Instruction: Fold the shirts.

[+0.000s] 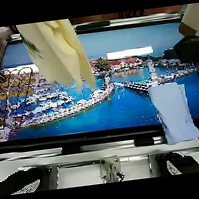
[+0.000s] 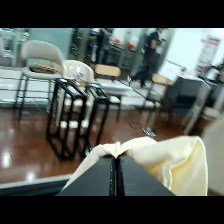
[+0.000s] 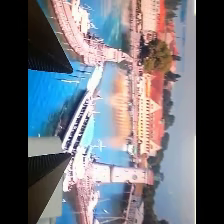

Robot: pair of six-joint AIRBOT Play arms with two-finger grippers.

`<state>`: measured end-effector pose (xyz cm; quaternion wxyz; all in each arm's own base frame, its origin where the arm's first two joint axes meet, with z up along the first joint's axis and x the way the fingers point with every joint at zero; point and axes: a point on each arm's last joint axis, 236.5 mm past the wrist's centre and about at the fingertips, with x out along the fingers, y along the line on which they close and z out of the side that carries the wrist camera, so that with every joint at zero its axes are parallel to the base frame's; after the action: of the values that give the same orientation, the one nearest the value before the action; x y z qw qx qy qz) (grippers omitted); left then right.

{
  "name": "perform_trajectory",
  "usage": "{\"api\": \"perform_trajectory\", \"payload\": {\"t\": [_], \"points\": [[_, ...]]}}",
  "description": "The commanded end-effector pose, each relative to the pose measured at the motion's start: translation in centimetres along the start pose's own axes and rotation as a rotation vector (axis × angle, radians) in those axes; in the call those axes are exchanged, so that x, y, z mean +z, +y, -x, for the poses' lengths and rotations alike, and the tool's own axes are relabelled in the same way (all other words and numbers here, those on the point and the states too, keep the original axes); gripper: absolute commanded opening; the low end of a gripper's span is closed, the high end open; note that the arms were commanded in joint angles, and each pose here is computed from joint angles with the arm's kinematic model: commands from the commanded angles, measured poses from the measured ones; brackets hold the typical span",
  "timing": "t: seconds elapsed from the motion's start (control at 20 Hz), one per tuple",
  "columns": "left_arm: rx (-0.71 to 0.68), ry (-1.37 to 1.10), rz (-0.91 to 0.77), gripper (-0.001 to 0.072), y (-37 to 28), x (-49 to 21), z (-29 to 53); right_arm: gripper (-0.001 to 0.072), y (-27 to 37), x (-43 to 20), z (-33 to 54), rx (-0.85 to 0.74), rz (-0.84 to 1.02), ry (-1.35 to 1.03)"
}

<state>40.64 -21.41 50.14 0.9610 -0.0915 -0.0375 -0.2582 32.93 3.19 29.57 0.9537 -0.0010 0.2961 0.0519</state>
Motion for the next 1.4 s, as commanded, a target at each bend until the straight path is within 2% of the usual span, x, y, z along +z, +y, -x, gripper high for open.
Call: {"api": "perform_trajectory", "payload": {"t": [0.0, 0.15, 0.3, 0.45, 0.6, 0.7, 0.9, 1.2, 1.35], "points": [[-0.076, 0.406, -0.052, 0.0029, -3.9, -7.9, 5.5, 0.0613, -0.1, -0.5, 5.0, -0.012, -0.029, -0.049], [-0.085, 0.86, -0.049, 0.0029, -4.6, -21.4, 8.4, 0.0613, 0.8, -5.3, 3.9, 0.024, -0.044, 0.154], [-0.118, 1.096, -0.065, 0.0029, -6.3, -32.2, 10.4, 0.0613, 0.8, -11.2, -0.5, 0.028, -0.06, 0.327], [-0.05, 1.276, -0.014, 0.0029, -5.4, -39.0, 13.6, 0.0613, 3.5, -19.9, -5.2, 0.137, -0.135, 0.532], [-0.028, 1.305, 0.004, 0.0029, -5.0, -39.5, 15.3, 0.0613, 7.8, -25.1, -8.5, 0.292, -0.323, 0.594], [-0.015, 1.301, 0.021, 0.0029, -4.9, -38.7, 16.2, 0.0613, 8.7, -26.8, -10.7, 0.312, -0.432, 0.596], [-0.011, 1.241, 0.041, 0.0029, -5.4, -35.8, 17.6, 0.0613, 8.7, -29.9, -15.4, 0.278, -0.52, 0.691], [0.037, 1.218, 0.006, 0.0029, -4.1, -35.5, 17.2, 0.0612, 14.1, -31.5, -21.6, 0.462, -0.791, 0.743], [0.064, 1.225, -0.022, 0.0029, -3.4, -36.7, 16.1, 0.0612, 16.6, -32.7, -23.2, 0.463, -0.778, 0.768]]}}
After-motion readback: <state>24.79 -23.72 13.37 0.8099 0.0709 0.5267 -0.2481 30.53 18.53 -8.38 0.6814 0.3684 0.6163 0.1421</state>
